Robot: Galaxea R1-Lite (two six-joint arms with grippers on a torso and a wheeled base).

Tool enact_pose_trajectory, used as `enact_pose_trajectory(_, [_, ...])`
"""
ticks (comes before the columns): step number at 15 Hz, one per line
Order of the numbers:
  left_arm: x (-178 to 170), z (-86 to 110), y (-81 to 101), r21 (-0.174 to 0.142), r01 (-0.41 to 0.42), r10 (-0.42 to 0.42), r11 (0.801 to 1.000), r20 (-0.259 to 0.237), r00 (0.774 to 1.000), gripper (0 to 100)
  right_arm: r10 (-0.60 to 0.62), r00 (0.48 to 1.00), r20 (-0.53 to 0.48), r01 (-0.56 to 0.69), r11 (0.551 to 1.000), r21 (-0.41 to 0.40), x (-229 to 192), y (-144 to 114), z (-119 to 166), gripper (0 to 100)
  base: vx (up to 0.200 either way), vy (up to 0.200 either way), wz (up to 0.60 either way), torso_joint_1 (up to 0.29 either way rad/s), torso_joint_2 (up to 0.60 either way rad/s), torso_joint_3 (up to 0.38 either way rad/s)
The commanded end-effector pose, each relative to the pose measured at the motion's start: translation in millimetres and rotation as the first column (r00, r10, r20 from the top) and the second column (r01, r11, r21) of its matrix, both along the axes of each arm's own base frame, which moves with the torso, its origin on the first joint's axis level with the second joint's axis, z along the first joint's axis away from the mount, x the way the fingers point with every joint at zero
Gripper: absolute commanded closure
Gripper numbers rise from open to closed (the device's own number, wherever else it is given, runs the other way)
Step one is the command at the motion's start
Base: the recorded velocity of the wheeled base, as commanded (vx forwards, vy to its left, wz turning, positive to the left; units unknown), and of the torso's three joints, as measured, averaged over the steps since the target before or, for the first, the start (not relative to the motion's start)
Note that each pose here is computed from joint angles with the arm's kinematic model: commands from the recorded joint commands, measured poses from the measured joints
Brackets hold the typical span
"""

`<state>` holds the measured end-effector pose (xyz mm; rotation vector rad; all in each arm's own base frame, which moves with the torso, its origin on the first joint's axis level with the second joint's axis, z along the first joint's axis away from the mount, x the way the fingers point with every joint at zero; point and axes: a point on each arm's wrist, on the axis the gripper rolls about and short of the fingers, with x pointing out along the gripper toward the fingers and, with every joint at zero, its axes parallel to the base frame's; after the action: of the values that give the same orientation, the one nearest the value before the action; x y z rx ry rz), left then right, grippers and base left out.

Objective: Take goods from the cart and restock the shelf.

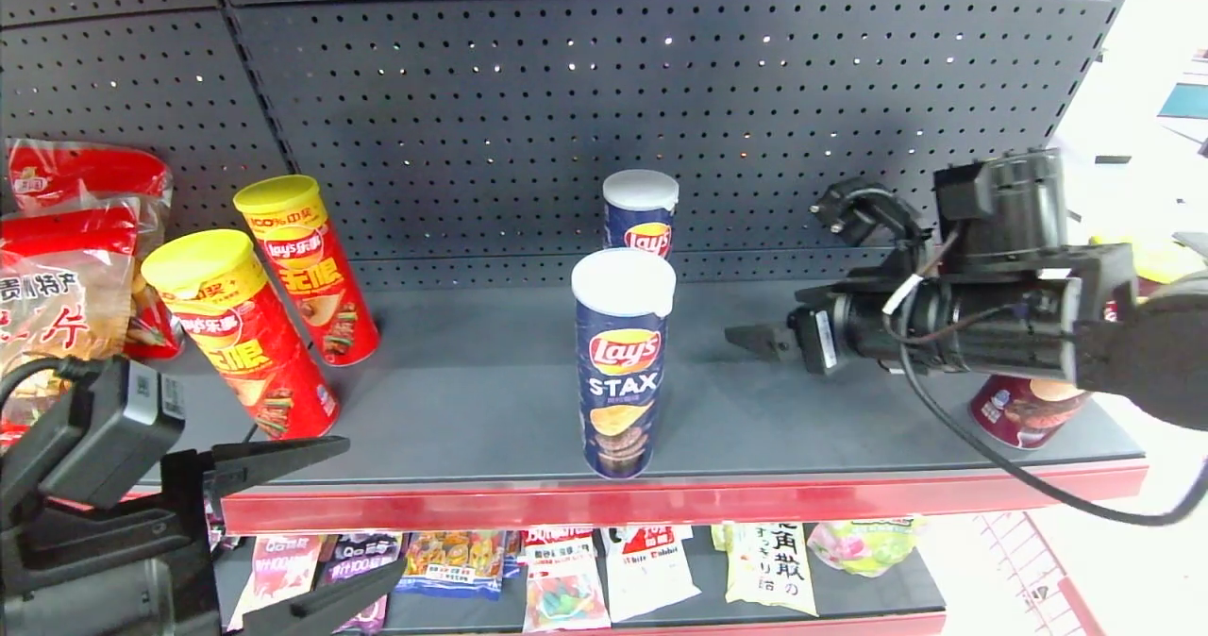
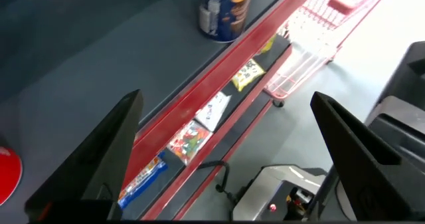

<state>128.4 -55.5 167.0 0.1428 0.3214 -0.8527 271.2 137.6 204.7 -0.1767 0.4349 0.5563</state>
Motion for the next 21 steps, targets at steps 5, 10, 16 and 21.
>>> enact_pose_trajectory(5, [41.5, -21.8, -15.6, 0.095, -0.068, 0.075, 0.993, -0.075, 0.994, 0, -0.049, 0.976, 0.213, 0.025, 0.993, 0.114, -196.0, -98.2, -7.8, 0, 0.0, 0.0, 0.0, 0.0, 0.0, 0.0])
enact_pose_trajectory(10, [68.7, -37.1, -46.3, 0.181, -0.051, 0.075, 0.982, -0.129, 0.989, 0, -0.379, 0.869, 0.317, 0.342, 0.925, 0.167, -246.4, -133.4, -33.6, 0, 0.0, 0.0, 0.0, 0.0, 0.0, 0.0])
enact_pose_trajectory(16, [102.6, -44.1, -66.3, 0.235, -0.099, 0.131, 0.967, -0.127, 0.983, 0, -0.417, 0.859, 0.296, 0.389, 0.909, 0.152, -288.9, -141.6, -59.1, 0, 0.0, 0.0, 0.0, 0.0, 0.0, 0.0])
enact_pose_trajectory(21, [122.0, -45.8, -82.6, 0.239, -0.093, 0.123, 0.967, -0.117, 0.986, 0, -0.425, 0.855, 0.297, 0.397, 0.905, 0.153, -300.6, -143.2, -70.9, 0, 0.0, 0.0, 0.0, 0.0, 0.0, 0.0])
